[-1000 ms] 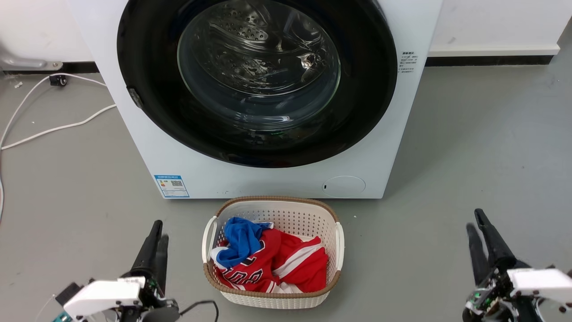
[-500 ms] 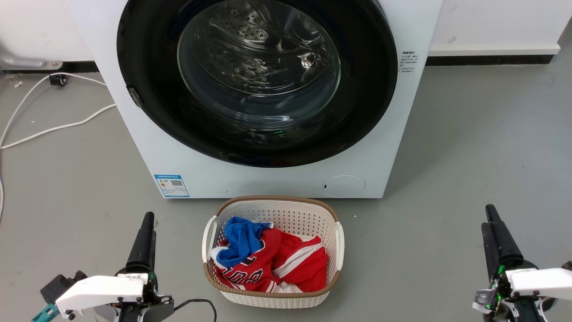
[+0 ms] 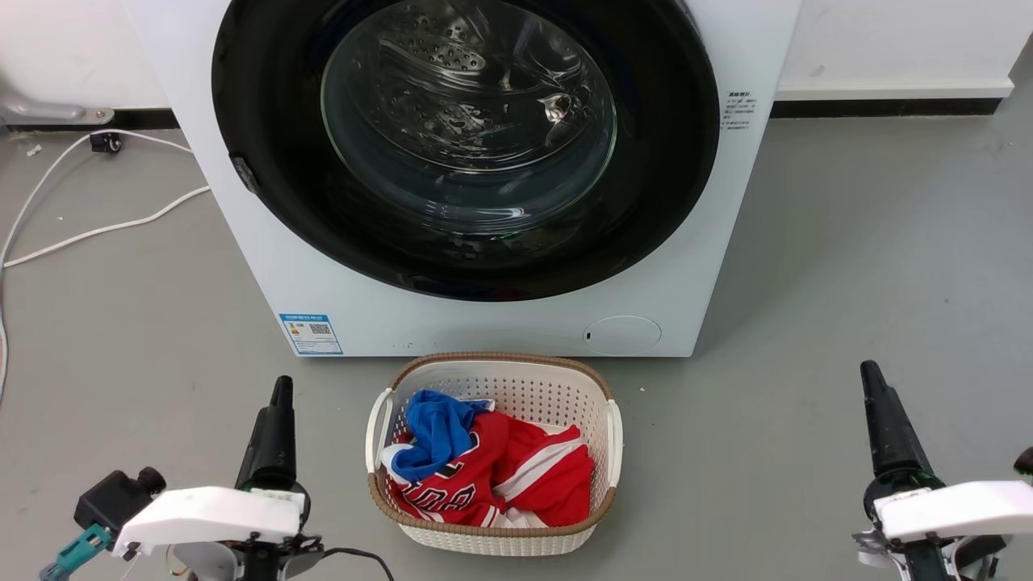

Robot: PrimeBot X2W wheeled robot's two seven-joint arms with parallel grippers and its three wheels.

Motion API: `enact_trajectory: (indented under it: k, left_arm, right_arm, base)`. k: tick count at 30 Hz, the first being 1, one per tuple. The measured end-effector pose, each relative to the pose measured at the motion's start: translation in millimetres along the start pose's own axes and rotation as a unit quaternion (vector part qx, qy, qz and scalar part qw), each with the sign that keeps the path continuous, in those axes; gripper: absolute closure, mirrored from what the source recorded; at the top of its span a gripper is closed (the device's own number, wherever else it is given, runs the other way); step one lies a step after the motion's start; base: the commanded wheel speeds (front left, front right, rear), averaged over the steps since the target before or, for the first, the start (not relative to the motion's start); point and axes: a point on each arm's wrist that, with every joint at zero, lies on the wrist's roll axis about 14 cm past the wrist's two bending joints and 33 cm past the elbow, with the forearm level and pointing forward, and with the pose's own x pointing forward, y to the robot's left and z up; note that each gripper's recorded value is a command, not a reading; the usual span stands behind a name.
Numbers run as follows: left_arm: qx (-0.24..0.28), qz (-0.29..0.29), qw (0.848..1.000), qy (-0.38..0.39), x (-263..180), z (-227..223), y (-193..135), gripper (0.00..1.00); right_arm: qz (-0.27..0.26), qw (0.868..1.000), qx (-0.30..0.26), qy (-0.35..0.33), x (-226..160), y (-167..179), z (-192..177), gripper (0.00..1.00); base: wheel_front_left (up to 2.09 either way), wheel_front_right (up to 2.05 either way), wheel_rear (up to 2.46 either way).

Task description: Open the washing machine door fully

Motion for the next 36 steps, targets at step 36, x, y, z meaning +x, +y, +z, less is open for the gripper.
enact_trajectory:
  k: [36]
  left_arm:
    - [0.297,-0.037,0.954,-0.017,-10,-13,-26,0.00]
  right_arm:
    - [0.057,0.951,-0.302,-0.030,-11,30,5,0.00]
  base:
    - [0.00,0.00,0.00]
